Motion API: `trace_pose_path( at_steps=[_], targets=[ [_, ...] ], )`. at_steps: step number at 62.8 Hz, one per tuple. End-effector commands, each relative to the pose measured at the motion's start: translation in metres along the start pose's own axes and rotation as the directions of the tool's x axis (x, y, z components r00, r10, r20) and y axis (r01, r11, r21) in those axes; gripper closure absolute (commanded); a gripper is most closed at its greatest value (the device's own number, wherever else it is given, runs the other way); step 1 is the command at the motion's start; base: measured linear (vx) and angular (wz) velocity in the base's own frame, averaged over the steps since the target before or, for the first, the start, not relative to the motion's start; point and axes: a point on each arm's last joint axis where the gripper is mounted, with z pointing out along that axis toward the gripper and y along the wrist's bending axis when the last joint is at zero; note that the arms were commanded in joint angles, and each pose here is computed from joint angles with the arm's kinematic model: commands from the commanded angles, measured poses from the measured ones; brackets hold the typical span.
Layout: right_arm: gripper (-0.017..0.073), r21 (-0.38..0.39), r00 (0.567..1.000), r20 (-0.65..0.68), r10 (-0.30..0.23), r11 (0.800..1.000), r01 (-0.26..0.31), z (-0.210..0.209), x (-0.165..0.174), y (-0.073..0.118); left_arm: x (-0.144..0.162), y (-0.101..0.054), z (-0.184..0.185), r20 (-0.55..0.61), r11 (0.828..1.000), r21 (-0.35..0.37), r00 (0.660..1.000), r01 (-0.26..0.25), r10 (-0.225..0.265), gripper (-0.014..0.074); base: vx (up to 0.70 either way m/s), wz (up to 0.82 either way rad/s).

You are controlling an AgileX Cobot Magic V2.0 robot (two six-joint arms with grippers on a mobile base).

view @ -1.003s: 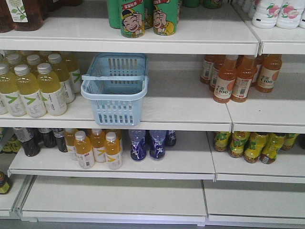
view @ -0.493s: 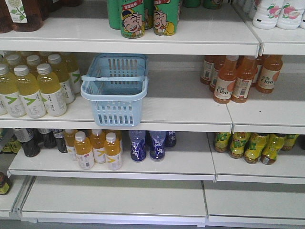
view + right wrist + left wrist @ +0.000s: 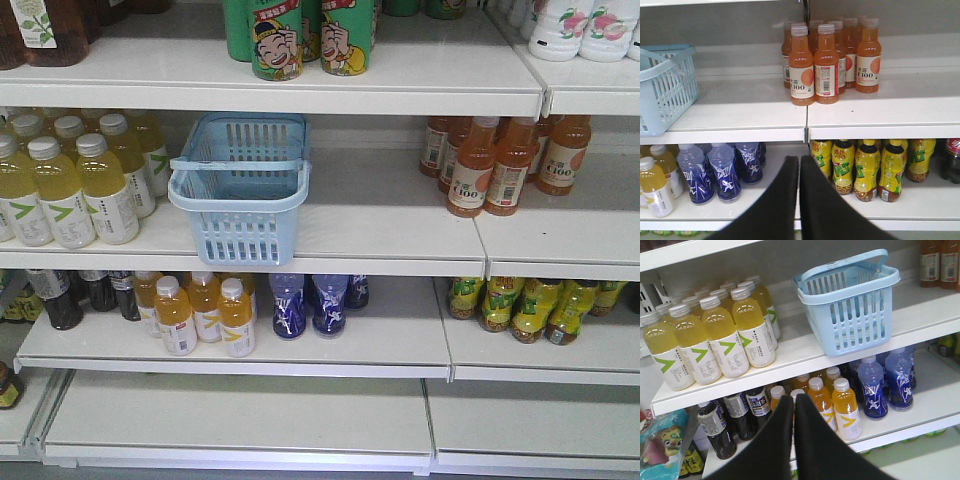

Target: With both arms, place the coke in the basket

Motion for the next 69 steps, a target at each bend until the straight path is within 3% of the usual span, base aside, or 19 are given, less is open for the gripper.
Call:
trace_pose_path(
  at_steps=[1, 69],
  targets=[
    [0.0564, 0.000, 0.997, 0.081, -0.017, 1.000, 0.017, -0.0008, -0.0044, 0.0001, -0.0077, 0.0005, -0.0018, 0.092, 1.000, -0.003, 0.996, 0.021, -0.020, 0.0600, 0.00, -0.01],
    [0.0564, 0.000, 0.997, 0.081, -0.017, 1.000, 0.017, -0.0008, -0.0044, 0.0001, -0.0077, 0.0005, -0.0018, 0.092, 1.000, -0.003, 0.996, 0.021, -0.020, 0.0600, 0.00, 0.00]
  ],
)
